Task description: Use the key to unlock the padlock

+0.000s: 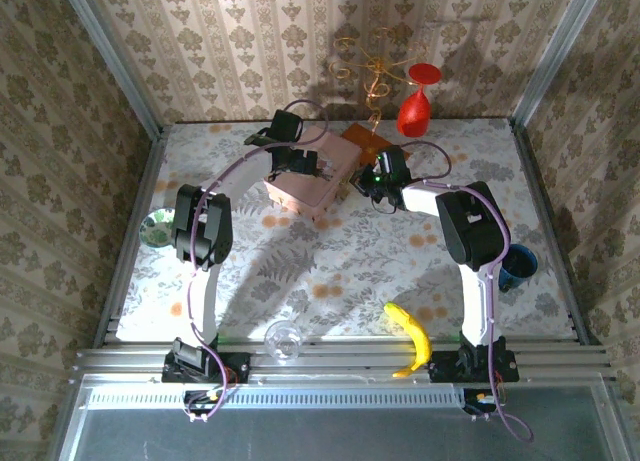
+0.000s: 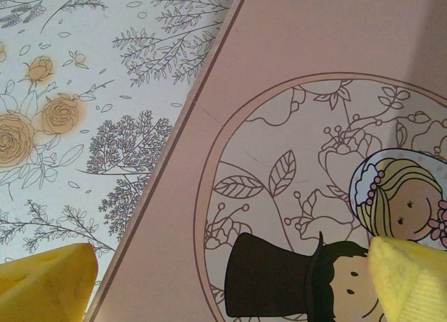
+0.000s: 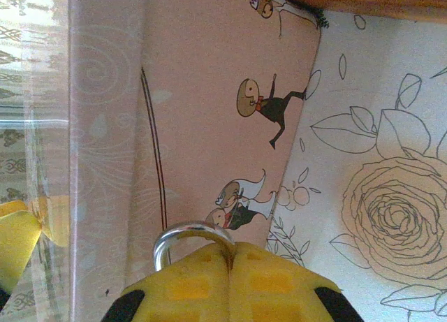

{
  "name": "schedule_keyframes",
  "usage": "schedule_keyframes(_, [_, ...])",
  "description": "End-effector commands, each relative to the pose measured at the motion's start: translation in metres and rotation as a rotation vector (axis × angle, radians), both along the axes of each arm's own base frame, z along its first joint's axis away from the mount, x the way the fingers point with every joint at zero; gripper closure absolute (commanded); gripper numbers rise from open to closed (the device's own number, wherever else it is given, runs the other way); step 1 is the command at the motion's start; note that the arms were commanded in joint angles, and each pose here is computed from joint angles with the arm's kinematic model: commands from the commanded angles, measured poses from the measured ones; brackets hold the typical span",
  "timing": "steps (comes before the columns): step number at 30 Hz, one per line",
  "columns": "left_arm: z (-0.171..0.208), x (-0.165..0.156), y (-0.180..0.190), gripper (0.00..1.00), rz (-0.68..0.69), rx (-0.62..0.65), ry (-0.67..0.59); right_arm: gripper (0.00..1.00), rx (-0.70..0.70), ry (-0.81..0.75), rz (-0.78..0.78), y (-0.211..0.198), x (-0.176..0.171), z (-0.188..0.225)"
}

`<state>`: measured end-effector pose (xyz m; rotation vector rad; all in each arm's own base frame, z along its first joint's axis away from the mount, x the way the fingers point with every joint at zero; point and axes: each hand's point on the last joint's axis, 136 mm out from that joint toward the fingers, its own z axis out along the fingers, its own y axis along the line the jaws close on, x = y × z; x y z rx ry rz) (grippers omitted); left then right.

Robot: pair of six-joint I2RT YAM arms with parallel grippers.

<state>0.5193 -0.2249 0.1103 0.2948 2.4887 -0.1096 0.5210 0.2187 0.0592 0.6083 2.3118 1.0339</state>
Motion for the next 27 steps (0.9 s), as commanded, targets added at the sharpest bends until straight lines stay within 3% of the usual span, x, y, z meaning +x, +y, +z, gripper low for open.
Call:
schedule_keyframes(1, [-0.030, -0.019, 0.030, 0.00, 0.026, 0.100, 0.112, 1.00, -0.051, -0.014, -0.111, -0.030, 0.012, 0.009])
schedule_keyframes(7, [-0.030, -0.019, 0.031, 0.00, 0.025, 0.105, 0.112, 1.00, -0.137, -0.024, -0.154, -0.052, 0.003, 0.016])
schedule_keyframes(15, [-0.034, -0.021, 0.032, 0.00, 0.027, 0.109, 0.119, 1.00, -0.130, 0.014, -0.207, -0.074, -0.008, 0.007])
schedule_keyframes(27, [-0.024, -0.022, 0.033, 0.00, 0.029, 0.092, 0.097, 1.00, -0.385, 0.071, -0.169, -0.118, -0.097, 0.028])
